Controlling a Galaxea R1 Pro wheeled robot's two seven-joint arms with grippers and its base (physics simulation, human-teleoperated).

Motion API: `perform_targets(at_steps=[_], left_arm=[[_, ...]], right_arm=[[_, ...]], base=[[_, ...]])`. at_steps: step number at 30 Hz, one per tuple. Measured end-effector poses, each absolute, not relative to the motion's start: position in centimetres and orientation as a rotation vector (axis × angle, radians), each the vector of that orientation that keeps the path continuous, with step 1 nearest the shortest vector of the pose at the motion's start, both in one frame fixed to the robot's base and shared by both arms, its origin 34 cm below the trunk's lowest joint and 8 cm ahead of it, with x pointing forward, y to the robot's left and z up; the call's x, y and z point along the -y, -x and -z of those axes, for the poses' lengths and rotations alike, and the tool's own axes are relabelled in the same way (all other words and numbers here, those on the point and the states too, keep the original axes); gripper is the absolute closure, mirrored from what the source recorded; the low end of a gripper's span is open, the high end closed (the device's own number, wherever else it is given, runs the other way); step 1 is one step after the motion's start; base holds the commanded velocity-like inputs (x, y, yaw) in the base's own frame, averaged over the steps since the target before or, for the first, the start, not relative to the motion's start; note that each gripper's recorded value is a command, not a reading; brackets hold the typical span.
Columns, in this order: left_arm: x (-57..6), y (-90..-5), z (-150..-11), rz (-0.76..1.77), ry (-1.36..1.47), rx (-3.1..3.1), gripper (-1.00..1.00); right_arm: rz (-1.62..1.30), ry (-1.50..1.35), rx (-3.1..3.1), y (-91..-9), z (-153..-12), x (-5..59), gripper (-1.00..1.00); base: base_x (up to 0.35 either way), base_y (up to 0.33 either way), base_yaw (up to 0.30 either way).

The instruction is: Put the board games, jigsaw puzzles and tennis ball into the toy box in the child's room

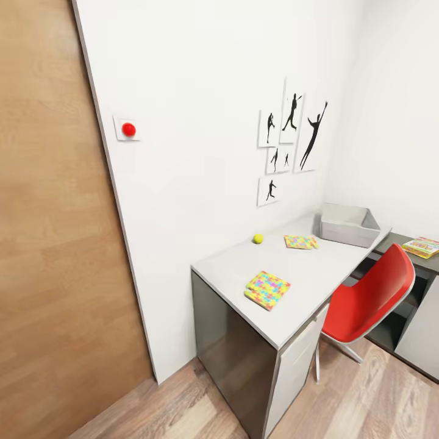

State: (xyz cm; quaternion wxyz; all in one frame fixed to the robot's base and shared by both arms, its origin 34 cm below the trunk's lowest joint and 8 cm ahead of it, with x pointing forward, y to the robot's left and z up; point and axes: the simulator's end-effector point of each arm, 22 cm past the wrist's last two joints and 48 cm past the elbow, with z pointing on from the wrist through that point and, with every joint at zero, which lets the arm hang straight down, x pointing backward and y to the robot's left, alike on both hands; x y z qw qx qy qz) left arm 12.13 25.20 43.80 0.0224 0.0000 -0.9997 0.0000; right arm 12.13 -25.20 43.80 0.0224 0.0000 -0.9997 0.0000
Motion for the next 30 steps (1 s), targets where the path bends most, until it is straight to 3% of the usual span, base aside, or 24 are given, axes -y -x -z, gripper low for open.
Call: perform_targets(at_steps=[17, 30], left_arm=[[-24.7, -13.6, -43.8, -0.012, -0.015, 3.140, -1.00], [-24.7, -15.2, -43.8, -0.011, -0.018, 3.212, -1.00]], right_arm=[[0.037, 0.008, 3.103, -12.4, -43.8, 23.2, -1.00], [0.044, 0.024, 3.156, -13.5, -43.8, 22.9, -1.00]], base=[[0.000, 0.000, -0.008], [0.000, 0.000, -0.232]])
